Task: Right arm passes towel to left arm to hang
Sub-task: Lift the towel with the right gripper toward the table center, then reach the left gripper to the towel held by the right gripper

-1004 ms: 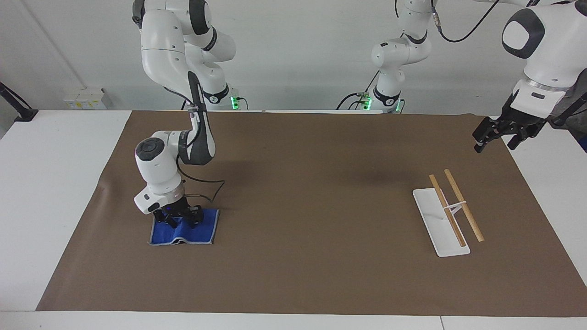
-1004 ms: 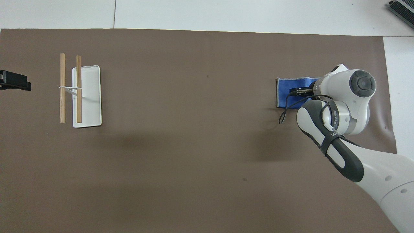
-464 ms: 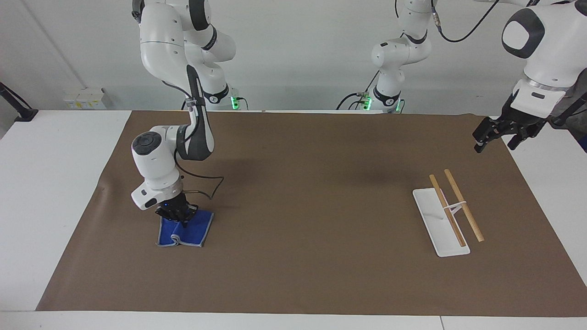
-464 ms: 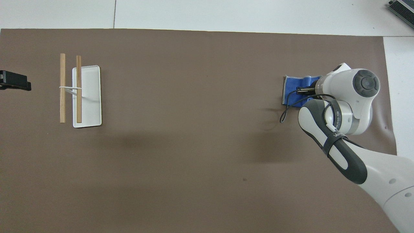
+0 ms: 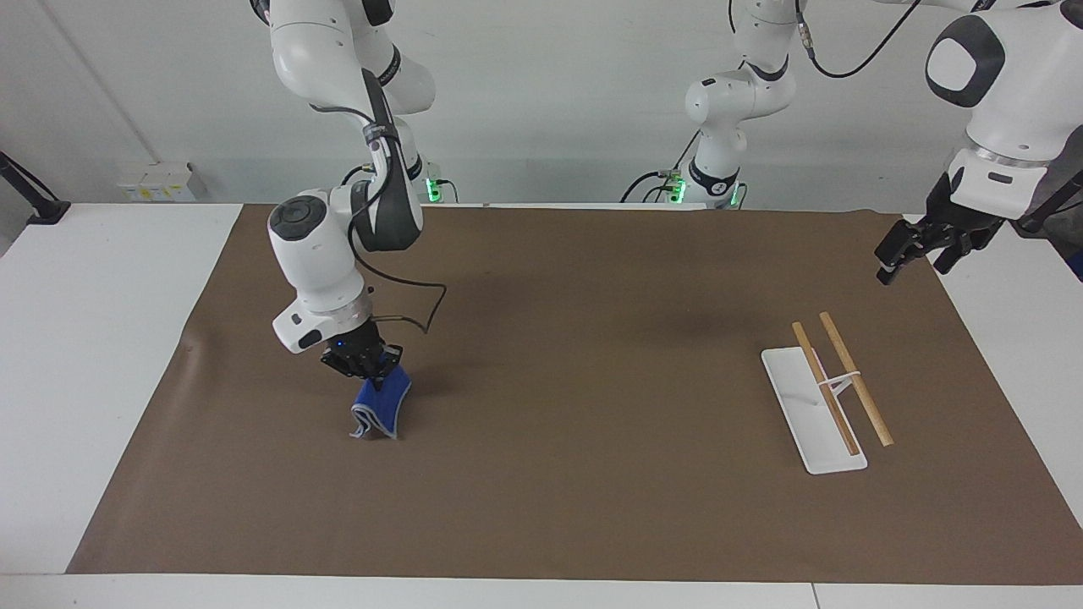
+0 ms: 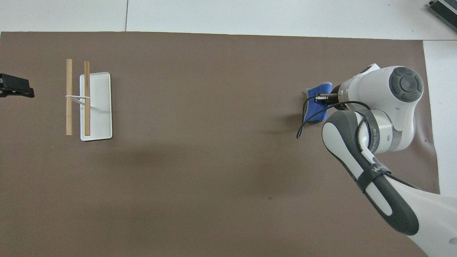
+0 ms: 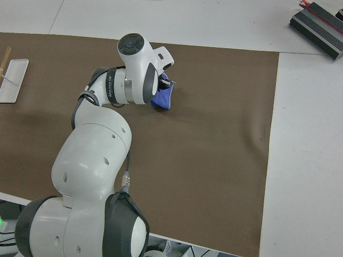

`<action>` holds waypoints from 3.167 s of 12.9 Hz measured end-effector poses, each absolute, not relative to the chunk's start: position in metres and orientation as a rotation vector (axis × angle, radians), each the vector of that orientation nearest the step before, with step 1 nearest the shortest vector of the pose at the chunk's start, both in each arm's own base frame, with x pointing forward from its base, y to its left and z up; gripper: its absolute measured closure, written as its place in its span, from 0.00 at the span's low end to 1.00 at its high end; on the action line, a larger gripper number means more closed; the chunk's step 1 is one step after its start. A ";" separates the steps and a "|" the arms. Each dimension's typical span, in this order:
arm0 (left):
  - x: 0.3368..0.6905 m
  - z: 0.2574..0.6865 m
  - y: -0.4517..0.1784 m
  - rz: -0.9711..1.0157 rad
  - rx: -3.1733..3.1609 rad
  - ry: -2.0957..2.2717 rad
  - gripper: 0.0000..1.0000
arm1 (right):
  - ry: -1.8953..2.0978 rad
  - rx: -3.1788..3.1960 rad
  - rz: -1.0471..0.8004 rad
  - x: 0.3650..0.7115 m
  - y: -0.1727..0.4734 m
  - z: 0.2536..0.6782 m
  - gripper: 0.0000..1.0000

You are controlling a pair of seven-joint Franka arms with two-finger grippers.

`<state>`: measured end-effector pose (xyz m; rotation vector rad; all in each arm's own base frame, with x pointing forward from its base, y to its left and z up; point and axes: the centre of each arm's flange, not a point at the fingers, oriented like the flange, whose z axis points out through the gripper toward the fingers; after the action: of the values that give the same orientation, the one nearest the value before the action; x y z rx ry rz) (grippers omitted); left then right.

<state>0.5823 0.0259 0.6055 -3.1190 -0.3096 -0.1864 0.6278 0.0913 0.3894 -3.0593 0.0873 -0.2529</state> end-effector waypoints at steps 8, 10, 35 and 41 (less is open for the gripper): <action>0.584 0.607 0.026 -0.209 -3.112 -0.397 0.00 | 0.259 -2.595 -0.167 0.617 0.214 0.480 0.95; 0.583 0.607 0.028 -0.209 -3.111 -0.401 0.00 | 0.289 -2.471 -0.148 0.611 0.243 0.491 0.95; 0.549 0.540 -0.151 -0.520 -3.191 -1.981 0.00 | 0.595 -2.198 -0.071 0.596 0.320 0.512 0.95; 0.523 0.512 -0.199 -0.508 -3.046 -2.343 0.00 | 0.596 -2.200 -0.067 0.596 0.319 0.511 0.95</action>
<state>0.5234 -0.1993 0.5124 -3.0459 -2.3430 -0.5081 0.5961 0.3194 0.5108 -2.2000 0.5964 -0.0667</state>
